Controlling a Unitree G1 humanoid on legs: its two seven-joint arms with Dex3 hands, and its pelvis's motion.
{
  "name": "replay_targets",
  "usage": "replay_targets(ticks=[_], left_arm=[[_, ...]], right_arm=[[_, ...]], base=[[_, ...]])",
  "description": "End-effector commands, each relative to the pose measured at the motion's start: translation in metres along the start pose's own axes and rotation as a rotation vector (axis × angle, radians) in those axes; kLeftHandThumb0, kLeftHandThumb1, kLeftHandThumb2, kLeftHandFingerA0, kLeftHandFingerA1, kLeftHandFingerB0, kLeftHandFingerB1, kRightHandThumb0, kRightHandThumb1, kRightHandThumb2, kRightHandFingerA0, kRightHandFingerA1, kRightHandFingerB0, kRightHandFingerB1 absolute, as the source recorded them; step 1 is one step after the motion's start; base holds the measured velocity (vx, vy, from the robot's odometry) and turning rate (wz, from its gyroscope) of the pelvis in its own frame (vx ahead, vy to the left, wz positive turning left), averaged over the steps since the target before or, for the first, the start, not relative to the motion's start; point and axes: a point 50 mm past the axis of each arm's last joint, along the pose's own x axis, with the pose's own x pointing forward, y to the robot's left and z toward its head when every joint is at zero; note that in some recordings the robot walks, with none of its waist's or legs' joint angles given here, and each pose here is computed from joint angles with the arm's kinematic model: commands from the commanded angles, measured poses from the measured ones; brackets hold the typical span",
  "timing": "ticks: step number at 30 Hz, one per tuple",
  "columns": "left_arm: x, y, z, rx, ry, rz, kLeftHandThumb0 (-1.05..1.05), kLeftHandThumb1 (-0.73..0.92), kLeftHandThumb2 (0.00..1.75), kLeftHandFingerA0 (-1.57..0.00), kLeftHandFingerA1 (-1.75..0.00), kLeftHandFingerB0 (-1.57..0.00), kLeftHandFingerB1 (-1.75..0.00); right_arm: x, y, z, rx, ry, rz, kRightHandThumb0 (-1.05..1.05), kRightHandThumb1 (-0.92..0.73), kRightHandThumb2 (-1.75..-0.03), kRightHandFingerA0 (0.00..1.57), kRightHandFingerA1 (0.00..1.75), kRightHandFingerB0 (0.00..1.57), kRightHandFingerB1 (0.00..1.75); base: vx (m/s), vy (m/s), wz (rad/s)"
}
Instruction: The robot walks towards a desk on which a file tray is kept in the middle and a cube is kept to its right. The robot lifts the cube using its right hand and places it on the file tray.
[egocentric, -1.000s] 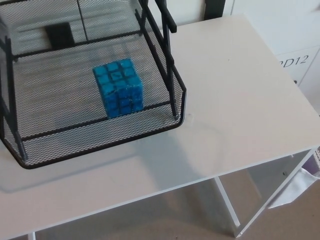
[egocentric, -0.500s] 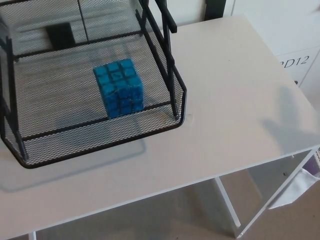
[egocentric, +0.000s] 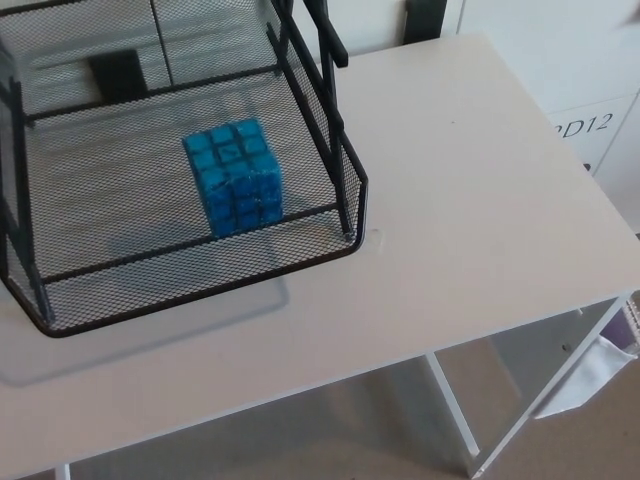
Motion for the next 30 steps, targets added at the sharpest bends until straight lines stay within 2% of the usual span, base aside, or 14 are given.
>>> replay_targets(ticks=[1, 2, 3, 4, 8, 9, 10, 17, 18, 21, 22, 24, 25, 30], left_arm=[[-0.006, 0.022, 0.005, -0.001, 0.003, 0.046, -0.78, 0.92, 0.75, -0.44, -0.44, -0.3, -0.36], [-0.008, 0.021, 0.003, 0.009, -0.009, 0.045, -0.79, 0.92, 0.75, -0.45, -0.44, -0.31, -0.36], [-0.008, 0.018, 0.001, 0.005, -0.012, 0.038, -0.77, 0.92, 0.75, -0.46, -0.44, -0.32, -0.37], [-0.008, 0.015, -0.001, 0.025, -0.007, 0.025, -0.75, 0.92, 0.75, -0.45, -0.43, -0.32, -0.36], [-0.007, 0.006, -0.006, 0.067, 0.005, -0.005, -0.76, 0.92, 0.74, -0.46, -0.43, -0.33, -0.36], [-0.006, 0.003, -0.007, 0.091, 0.015, -0.009, -0.78, 0.92, 0.73, -0.52, -0.47, -0.33, -0.38], [-0.005, 0.001, -0.008, 0.096, 0.024, -0.015, -0.76, 0.92, 0.74, -0.47, -0.45, -0.31, -0.37], [-0.009, 0.004, -0.013, 0.101, 0.033, -0.014, -0.8, 0.91, 0.76, -0.44, -0.47, -0.3, -0.39], [-0.009, 0.004, -0.012, 0.109, 0.033, -0.016, -0.8, 0.92, 0.77, -0.44, -0.46, -0.3, -0.39], [-0.009, 0.004, -0.013, 0.12, 0.037, -0.01, -0.81, 0.92, 0.76, -0.45, -0.46, -0.31, -0.38], [-0.008, 0.003, -0.013, 0.121, 0.037, -0.007, -0.8, 0.92, 0.76, -0.47, -0.46, -0.32, -0.39], [-0.007, 0.003, -0.011, 0.109, 0.03, -0.013, -0.79, 0.92, 0.76, -0.46, -0.47, -0.32, -0.39], [-0.008, 0.003, -0.011, 0.11, 0.027, -0.015, -0.8, 0.92, 0.76, -0.44, -0.46, -0.3, -0.38], [-0.009, 0.004, -0.012, 0.117, 0.021, -0.017, -0.81, 0.92, 0.76, -0.43, -0.46, -0.31, -0.38]], right_arm=[[-0.022, 0.012, -0.079, -0.004, 0.094, 0.11, -0.66, -0.57, -0.57, 0.27, 0.6, 0.0, 0.37], [-0.024, 0.014, -0.08, -0.018, 0.09, 0.178, -0.65, -0.43, -0.85, 0.23, 0.6, 0.02, 0.3], [-0.023, 0.016, -0.081, -0.04, 0.115, 0.223, -0.64, -0.58, -0.58, 0.28, 0.49, 0.08, 0.3], [-0.022, 0.017, -0.082, -0.063, 0.136, 0.263, -0.7, -0.45, -0.81, 0.29, 0.52, 0.08, 0.41], [-0.019, 0.019, -0.081, -0.131, 0.183, 0.337, -0.71, -0.44, -0.81, 0.31, 0.52, 0.08, 0.42], [-0.018, 0.021, -0.08, -0.161, 0.177, 0.377, -0.66, -0.53, -0.56, 0.35, 0.41, 0.13, 0.33], [-0.019, 0.021, -0.079, -0.162, 0.174, 0.406, -0.77, -0.45, -0.79, 0.22, 0.5, 0.07, 0.44], [-0.016, 0.028, -0.082, -0.131, 0.186, 0.412, -0.65, -0.51, -0.56, 0.3, 0.37, 0.11, 0.3], [-0.016, 0.029, -0.082, -0.127, 0.18, 0.413, -0.7, -0.43, -0.79, 0.24, 0.48, 0.05, 0.35], [-0.015, 0.03, -0.082, -0.121, 0.173, 0.409, -0.71, -0.43, -0.79, 0.23, 0.48, 0.05, 0.33], [-0.015, 0.031, -0.082, -0.138, 0.172, 0.409, -0.67, -0.53, -0.57, 0.25, 0.39, 0.08, 0.28], [-0.014, 0.03, -0.08, -0.152, 0.165, 0.405, -0.69, -0.52, -0.57, 0.19, 0.39, 0.06, 0.29], [-0.014, 0.03, -0.081, -0.133, 0.169, 0.403, -0.69, -0.41, -0.77, 0.13, 0.46, 0.07, 0.38], [-0.015, 0.03, -0.082, -0.14, 0.168, 0.403, -0.71, -0.42, -0.8, 0.15, 0.48, 0.06, 0.33]], base=[[0.0, 0.0, 0.0], [0.0, 0.0, 0.0], [0.0, 0.0, 0.0], [0.0, 0.0, 0.0], [0.0, 0.0, 0.0], [0.0, 0.0, 0.0], [0.0, 0.0, 0.0], [0.0, 0.0, 0.0], [0.0, 0.0, 0.0], [0.0, 0.0, 0.0], [0.0, 0.0, 0.0], [0.0, 0.0, 0.0], [0.0, 0.0, 0.0], [0.0, 0.0, 0.0]])
